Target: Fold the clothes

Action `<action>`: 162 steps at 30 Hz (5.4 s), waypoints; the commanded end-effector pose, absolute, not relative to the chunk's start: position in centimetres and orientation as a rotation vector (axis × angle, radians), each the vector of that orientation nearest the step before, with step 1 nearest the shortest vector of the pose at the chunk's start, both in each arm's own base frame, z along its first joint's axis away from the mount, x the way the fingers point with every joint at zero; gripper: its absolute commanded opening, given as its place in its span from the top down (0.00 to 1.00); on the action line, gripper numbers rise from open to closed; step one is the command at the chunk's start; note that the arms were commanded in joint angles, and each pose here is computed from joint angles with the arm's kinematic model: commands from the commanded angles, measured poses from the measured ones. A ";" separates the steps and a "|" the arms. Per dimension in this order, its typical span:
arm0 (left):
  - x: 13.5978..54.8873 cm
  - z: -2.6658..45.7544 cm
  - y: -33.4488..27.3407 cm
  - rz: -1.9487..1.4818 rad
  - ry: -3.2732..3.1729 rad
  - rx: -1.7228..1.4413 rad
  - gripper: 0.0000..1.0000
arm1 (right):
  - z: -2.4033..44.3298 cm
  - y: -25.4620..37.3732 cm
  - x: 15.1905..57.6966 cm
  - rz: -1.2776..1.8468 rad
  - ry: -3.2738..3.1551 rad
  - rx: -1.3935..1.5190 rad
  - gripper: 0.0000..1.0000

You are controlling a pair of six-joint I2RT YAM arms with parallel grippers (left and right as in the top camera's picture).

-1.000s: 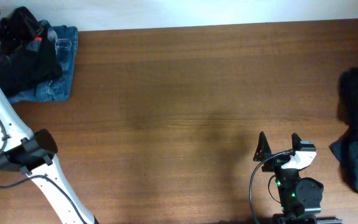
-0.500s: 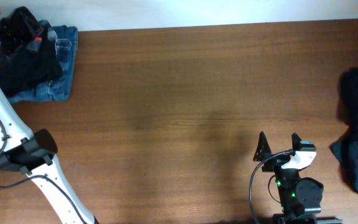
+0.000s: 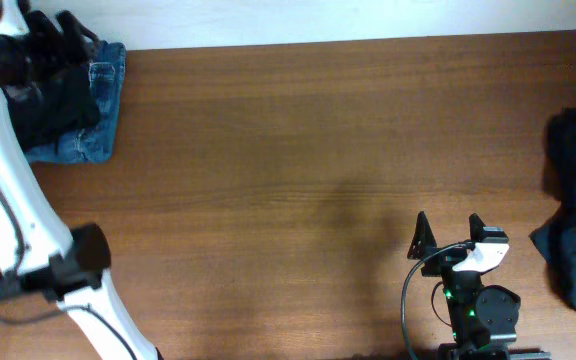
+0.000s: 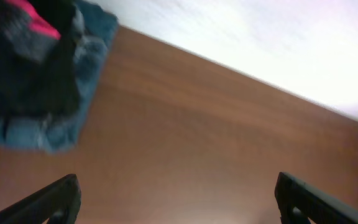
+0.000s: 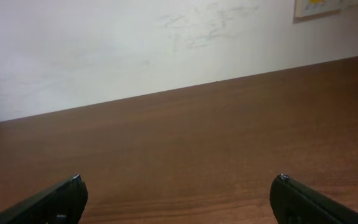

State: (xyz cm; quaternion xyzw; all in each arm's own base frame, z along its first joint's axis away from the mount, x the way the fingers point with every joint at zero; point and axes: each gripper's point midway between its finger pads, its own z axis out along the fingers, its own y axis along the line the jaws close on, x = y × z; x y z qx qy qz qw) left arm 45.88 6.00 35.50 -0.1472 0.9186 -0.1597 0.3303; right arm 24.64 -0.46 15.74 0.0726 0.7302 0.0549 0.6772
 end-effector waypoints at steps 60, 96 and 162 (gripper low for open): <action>26.4 16.5 -2.2 -0.057 1.692 0.192 0.01 | 15.6 -0.5 24.6 0.117 1.642 0.158 0.01; 24.4 16.2 -2.1 -0.040 1.621 0.187 0.01 | 15.6 -0.5 24.6 0.117 1.642 0.158 0.01; 24.5 16.2 -1.8 -0.026 1.622 0.173 0.01 | 15.6 -0.5 24.6 0.117 1.642 0.158 0.01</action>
